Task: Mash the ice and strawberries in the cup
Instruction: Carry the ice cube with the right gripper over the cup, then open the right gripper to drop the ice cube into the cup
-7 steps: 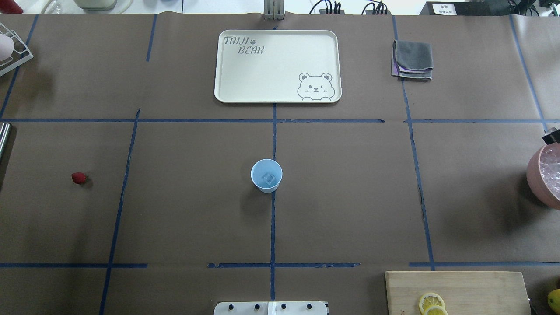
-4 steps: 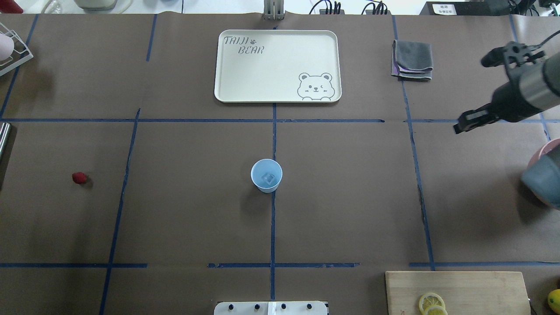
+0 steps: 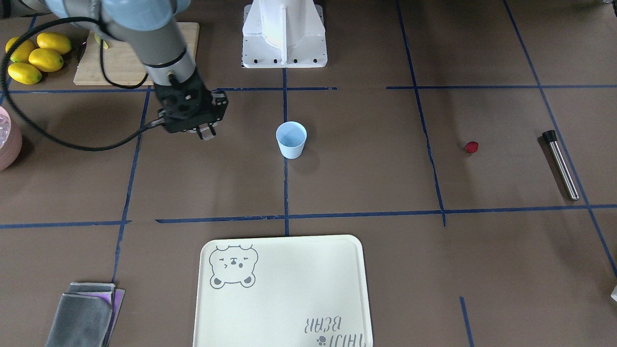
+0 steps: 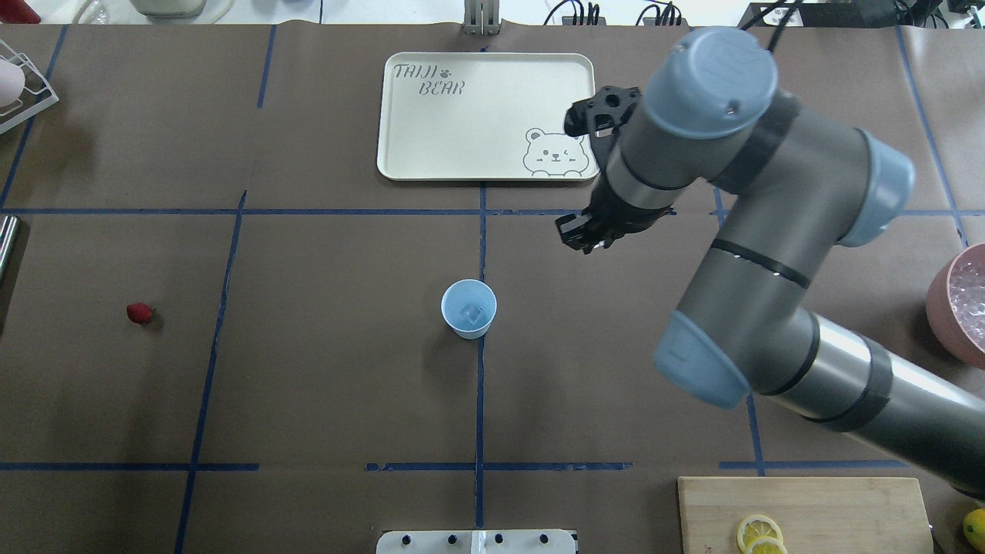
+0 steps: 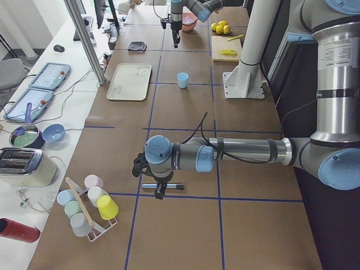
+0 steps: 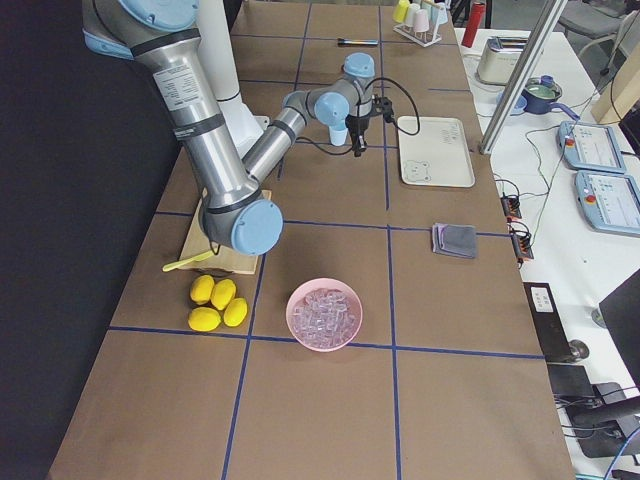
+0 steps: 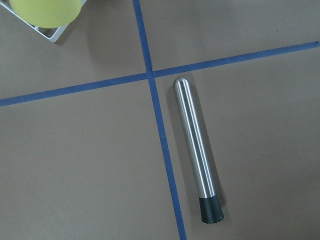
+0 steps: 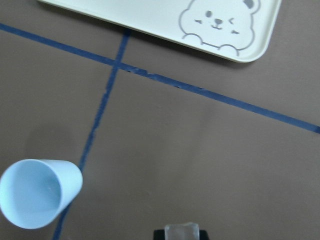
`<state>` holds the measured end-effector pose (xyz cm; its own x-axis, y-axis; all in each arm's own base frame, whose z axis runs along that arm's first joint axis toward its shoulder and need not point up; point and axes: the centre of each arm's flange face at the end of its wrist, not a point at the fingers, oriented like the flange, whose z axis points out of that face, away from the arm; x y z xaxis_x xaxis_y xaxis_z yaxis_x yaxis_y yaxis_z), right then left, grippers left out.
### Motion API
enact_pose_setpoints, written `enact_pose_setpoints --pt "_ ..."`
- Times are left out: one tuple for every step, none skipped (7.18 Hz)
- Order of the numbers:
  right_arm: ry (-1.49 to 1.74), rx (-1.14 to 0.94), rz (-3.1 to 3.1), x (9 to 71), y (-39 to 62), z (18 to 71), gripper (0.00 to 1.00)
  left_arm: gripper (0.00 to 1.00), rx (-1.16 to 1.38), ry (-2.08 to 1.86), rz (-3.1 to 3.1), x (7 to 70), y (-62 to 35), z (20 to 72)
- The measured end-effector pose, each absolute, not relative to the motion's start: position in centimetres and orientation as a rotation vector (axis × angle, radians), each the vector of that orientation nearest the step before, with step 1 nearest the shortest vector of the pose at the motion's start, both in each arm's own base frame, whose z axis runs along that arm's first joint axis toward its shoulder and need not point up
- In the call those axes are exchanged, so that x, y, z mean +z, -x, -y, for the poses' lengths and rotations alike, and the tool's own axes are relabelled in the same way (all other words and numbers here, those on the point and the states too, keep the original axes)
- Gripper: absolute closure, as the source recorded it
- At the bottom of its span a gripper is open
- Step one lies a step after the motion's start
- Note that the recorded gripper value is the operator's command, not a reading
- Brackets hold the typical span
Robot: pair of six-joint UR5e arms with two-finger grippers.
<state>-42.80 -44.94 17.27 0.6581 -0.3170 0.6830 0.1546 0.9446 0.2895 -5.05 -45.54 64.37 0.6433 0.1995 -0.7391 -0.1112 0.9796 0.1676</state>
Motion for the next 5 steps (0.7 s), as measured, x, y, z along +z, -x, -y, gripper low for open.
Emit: enact_pose_setpoints --pt "-0.211 -0.246 0.804 14.9 45.9 44.0 0.99 0.0 0.177 -0.11 -0.854 64.4 5.1 45.5" --pt "-0.188 -0.196 0.796 13.0 49.6 43.0 1.0 0.0 0.177 -0.11 -0.854 64.4 5.1 45.6" --pt "-0.17 -0.149 0.776 11.7 53.3 42.1 0.99 0.0 0.177 -0.109 -0.854 64.4 5.1 45.5" --pt "-0.161 -0.126 0.757 11.1 56.2 41.1 0.99 0.0 0.177 -0.109 -0.854 64.5 5.1 45.5" --pt "-0.159 -0.124 0.746 11.2 58.2 40.0 0.98 0.0 0.177 -0.109 -0.855 64.5 5.1 45.5"
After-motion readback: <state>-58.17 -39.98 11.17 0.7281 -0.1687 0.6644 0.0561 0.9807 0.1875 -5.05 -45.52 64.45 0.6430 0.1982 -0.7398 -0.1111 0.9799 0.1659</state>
